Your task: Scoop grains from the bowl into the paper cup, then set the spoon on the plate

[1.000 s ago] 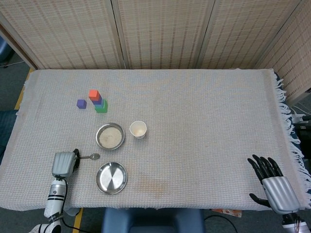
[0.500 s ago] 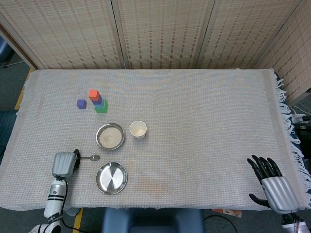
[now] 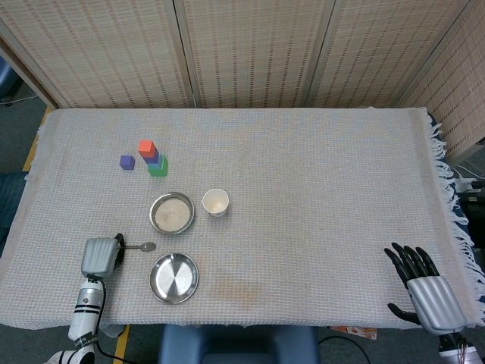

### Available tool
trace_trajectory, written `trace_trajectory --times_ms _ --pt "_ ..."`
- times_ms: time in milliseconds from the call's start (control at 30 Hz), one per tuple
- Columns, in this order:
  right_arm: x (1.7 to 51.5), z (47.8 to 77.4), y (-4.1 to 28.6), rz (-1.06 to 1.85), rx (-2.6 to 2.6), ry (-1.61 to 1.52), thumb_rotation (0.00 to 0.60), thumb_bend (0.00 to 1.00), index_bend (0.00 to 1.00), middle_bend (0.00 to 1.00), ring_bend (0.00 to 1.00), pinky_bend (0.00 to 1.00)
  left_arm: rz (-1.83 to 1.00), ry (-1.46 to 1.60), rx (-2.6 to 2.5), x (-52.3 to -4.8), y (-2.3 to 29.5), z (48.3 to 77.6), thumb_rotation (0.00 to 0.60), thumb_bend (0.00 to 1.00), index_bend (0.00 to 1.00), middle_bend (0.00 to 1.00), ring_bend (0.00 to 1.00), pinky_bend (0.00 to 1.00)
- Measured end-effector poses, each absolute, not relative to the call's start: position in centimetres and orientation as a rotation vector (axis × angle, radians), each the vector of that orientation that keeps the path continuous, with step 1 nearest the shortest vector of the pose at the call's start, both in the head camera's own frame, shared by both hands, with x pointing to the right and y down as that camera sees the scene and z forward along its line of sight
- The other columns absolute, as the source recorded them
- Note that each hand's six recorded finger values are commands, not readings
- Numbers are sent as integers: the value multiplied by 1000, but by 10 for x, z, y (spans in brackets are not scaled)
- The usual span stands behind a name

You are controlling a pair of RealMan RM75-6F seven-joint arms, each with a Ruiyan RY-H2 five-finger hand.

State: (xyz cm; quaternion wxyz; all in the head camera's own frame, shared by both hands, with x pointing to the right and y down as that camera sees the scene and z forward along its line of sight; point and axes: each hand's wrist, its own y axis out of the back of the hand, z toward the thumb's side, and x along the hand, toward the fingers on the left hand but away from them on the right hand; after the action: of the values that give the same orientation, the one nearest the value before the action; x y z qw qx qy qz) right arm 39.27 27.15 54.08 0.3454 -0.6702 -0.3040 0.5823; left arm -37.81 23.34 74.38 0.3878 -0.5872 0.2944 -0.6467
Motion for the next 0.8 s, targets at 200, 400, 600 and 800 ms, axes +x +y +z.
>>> trace_trajectory --times_ms 200,400,600,800 --pt "393 541 272 1513 -1740 -789 600 36 0 0 0 0 -1662 729 -1495 -379 234 746 600 404 541 1000 1000 1000" --pt "393 541 271 1513 -1743 -790 600 36 0 0 0 0 -1653 727 -1479 -380 231 743 600 407 678 1000 1000 1000" --pt "392 541 272 1509 -1746 -787 600 36 0 0 0 0 -1659 726 -1467 -385 229 739 600 413 764 1000 1000 1000" --pt "390 540 273 1501 -1752 -787 600 36 0 0 0 0 -1623 769 -1434 -388 223 727 600 415 774 1000 1000 1000"
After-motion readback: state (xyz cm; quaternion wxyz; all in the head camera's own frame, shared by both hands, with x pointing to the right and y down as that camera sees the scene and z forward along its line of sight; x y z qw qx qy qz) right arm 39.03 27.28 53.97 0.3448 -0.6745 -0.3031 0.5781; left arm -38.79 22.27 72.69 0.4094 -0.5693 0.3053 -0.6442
